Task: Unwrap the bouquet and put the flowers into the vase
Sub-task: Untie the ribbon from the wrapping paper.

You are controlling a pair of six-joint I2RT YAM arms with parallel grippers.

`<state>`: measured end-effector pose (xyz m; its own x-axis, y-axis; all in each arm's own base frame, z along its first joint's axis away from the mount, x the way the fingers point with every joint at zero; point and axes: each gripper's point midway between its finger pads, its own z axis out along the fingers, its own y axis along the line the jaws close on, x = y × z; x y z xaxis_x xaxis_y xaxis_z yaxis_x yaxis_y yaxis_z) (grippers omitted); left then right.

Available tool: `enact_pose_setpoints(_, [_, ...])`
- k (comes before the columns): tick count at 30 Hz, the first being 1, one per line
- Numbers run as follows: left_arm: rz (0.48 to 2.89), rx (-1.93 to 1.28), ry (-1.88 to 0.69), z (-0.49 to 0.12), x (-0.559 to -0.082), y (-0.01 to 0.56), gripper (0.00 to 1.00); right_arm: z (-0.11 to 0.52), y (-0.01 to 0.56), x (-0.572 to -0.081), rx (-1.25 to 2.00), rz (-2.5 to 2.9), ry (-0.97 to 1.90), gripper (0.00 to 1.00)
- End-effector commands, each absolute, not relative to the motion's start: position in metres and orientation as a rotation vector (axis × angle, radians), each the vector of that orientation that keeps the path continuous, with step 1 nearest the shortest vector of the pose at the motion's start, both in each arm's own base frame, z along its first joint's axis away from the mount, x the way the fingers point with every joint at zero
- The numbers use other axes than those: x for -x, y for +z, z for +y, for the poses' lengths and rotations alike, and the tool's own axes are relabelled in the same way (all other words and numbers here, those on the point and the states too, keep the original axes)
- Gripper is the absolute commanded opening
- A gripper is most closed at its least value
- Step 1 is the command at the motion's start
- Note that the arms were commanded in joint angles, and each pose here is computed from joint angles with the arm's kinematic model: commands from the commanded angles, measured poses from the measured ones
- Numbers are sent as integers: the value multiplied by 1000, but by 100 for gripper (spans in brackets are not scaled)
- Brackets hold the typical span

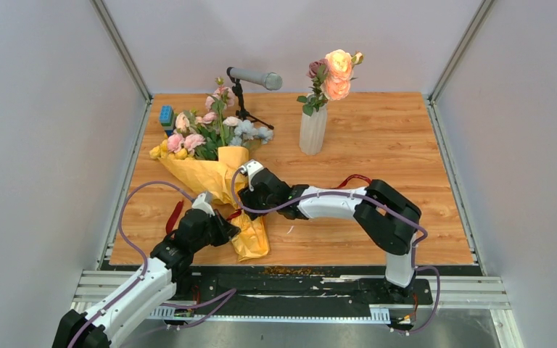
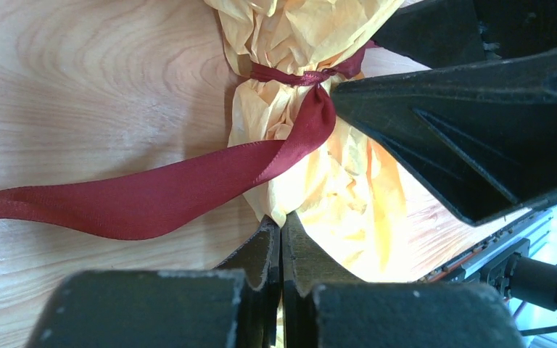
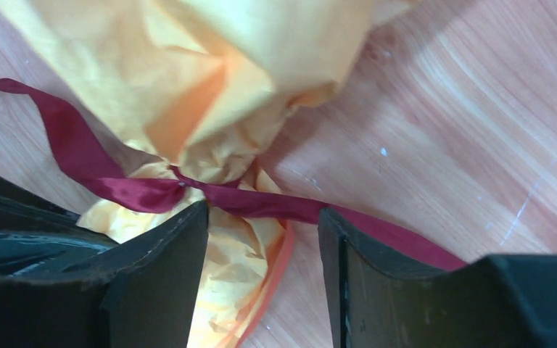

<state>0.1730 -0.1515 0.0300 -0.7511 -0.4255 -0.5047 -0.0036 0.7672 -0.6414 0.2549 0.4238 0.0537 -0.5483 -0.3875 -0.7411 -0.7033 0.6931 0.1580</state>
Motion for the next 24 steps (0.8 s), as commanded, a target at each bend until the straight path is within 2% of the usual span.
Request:
enact_pose_setpoints(1, [2347, 308, -750, -142, -168, 15, 0, 407, 72, -269, 621, 2229, 699, 59])
enact_pose_setpoints(13, [2341, 304, -753, -143, -169, 17, 0, 405, 74, -241, -40, 2347, 1172, 70])
enact_pose_setpoints(24, [2342, 296, -756, -143, -168, 16, 0, 405, 49, -260, -405, 2347, 1174, 75])
